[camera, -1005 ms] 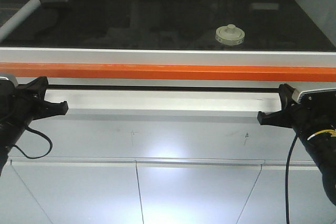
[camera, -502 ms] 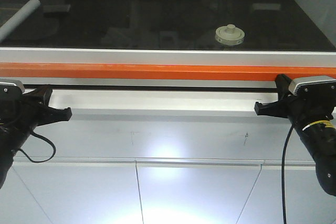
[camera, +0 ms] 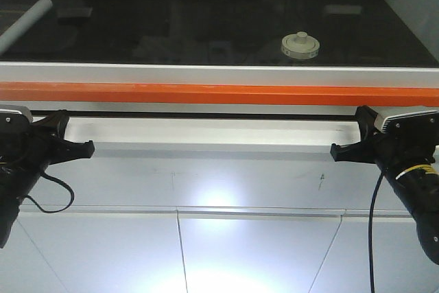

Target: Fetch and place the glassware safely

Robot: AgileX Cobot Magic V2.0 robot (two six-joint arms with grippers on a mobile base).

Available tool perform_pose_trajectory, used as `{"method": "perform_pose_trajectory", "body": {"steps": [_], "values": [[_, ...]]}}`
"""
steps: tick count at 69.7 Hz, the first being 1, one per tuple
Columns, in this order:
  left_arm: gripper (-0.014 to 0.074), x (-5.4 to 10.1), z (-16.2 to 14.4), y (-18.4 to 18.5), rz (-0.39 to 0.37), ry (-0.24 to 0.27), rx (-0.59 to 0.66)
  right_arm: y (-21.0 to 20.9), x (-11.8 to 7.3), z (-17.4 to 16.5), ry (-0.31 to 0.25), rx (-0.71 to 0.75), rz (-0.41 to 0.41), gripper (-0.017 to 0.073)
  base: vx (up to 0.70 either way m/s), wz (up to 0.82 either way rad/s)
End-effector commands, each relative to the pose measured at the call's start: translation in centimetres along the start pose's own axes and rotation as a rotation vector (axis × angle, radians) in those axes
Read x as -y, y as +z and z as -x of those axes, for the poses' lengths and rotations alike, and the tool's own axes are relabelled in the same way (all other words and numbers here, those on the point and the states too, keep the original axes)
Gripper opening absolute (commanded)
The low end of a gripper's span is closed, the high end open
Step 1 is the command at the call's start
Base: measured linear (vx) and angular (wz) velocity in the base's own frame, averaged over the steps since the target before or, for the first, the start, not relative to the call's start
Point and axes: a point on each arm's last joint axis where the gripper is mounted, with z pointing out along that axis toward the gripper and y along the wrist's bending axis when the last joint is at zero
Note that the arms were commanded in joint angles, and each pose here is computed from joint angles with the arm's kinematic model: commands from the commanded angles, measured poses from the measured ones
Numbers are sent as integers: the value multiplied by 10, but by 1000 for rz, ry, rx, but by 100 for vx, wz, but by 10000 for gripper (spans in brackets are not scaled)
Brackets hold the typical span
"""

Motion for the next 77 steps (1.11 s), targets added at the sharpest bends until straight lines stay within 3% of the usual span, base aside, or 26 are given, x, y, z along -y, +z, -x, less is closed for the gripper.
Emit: {"method": "perform_pose_trajectory", "body": {"steps": [1, 40, 77], "values": [[-7, 2, 22, 1, -6, -7, 139, -1, 2, 26, -6, 175, -13, -3, 0, 0], [-7, 1, 15, 4, -1, -11, 162, 5, 3, 4, 11, 105, -30, -3, 0, 0], [-7, 1, 16, 4, -1, -10, 166, 30, 7, 13, 3, 130, -34, -3, 0, 0]]}}
